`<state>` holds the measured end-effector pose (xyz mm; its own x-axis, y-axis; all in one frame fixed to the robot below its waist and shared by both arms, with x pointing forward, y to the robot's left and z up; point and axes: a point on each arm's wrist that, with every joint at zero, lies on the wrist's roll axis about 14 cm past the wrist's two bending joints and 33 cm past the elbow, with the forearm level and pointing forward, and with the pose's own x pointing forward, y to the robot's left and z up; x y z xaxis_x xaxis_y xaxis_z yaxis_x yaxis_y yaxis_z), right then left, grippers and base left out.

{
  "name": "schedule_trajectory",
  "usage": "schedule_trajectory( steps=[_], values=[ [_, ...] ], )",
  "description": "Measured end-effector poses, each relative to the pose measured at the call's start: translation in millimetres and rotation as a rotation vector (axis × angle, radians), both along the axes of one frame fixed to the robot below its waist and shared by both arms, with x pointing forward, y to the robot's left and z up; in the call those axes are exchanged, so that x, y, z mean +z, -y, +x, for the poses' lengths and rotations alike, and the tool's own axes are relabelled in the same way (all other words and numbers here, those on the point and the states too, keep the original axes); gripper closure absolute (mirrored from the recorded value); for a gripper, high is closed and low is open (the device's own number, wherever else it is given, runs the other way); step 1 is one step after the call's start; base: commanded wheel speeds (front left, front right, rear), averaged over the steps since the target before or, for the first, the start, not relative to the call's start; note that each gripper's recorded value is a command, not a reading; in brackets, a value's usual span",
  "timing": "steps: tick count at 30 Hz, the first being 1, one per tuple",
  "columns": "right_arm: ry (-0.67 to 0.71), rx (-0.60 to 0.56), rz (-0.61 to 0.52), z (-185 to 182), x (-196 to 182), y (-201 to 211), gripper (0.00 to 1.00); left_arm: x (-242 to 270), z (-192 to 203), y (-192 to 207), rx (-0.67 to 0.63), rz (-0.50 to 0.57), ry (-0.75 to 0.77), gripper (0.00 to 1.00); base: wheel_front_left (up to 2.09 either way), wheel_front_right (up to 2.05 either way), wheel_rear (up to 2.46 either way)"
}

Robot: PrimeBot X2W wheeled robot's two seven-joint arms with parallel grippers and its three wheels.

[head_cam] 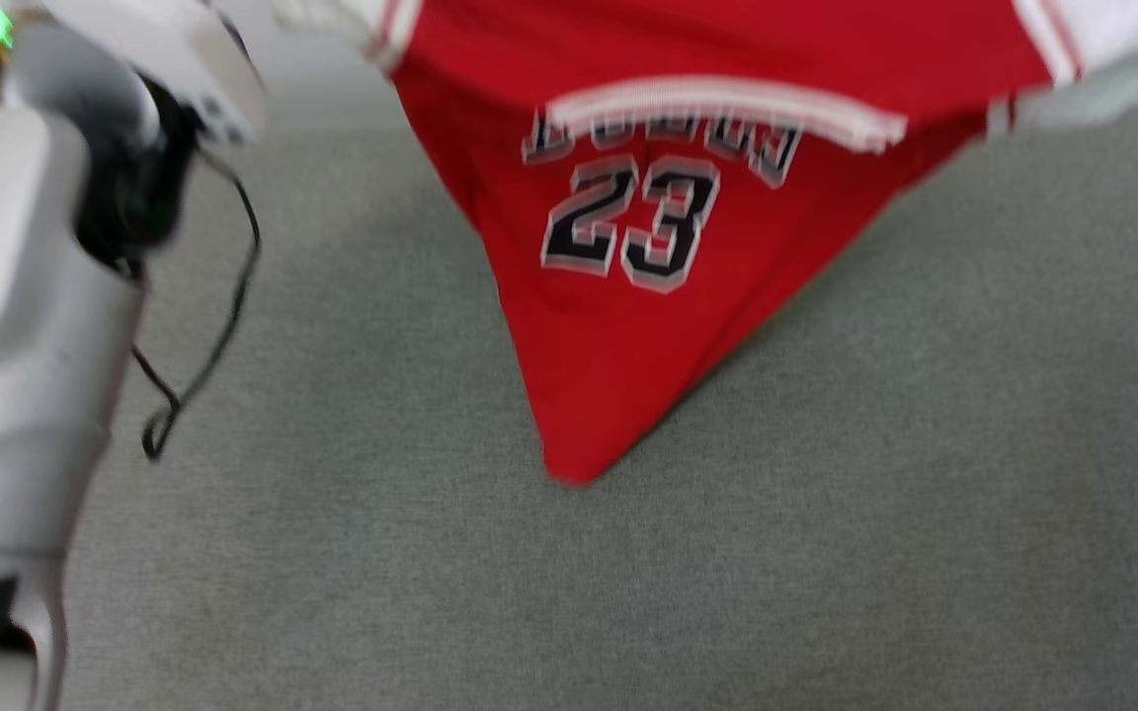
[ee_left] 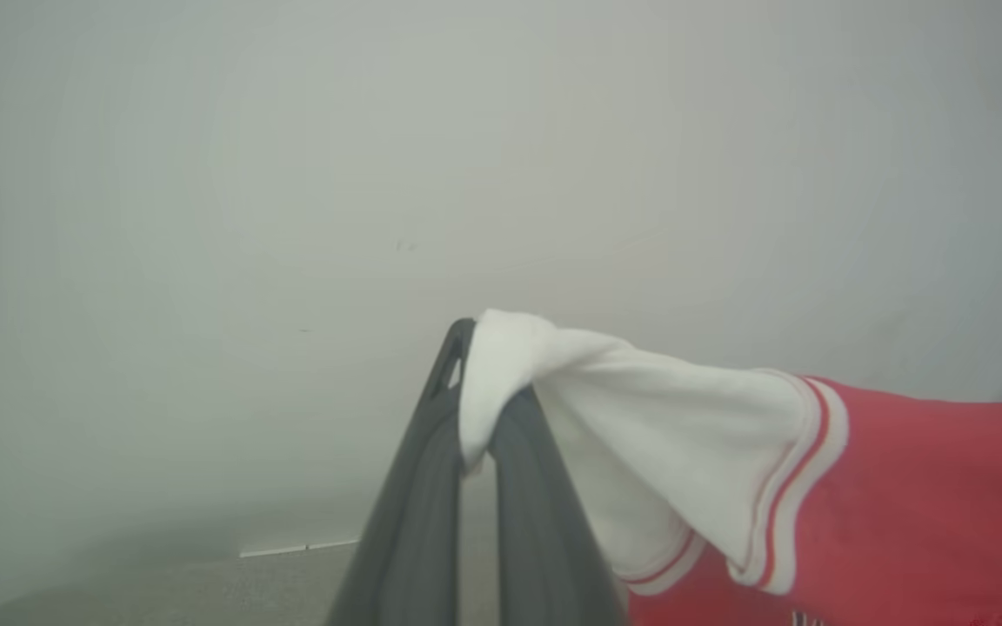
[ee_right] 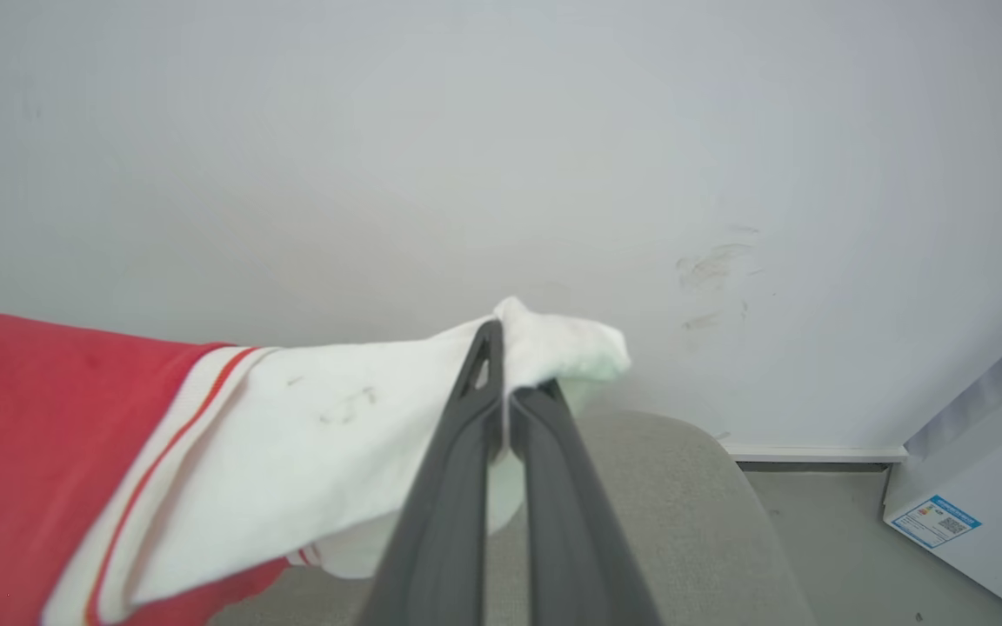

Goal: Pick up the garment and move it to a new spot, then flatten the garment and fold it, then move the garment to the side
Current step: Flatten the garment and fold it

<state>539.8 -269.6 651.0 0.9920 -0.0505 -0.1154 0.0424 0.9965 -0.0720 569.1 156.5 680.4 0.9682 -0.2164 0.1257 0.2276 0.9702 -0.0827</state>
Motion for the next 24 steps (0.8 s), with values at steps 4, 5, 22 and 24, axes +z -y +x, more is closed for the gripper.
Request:
schedule_trajectory(
  steps=[4, 5, 22, 24],
  values=[
    [0.132, 0.004, -0.032, 34, 35, -2, 1.0, 25, 36, -6, 0.021, -0.021, 0.082, 1.0, 0.0, 0.0, 0.0],
    [0.16, 0.004, -0.044, 41, 41, -2, 1.0, 29, 44, -7, 0.024, -0.023, 0.098, 1.0, 0.0, 0.0, 0.0],
    [0.384, 0.068, -0.184, 140, 82, -29, 1.0, 44, 143, -13, 0.066, -0.076, 0.277, 1.0, 0.0, 0.0, 0.0],
    [0.363, 0.079, -0.186, 149, 71, -33, 1.0, 29, 151, -14, 0.068, -0.08, 0.255, 1.0, 0.0, 0.0, 0.0]
  ],
)
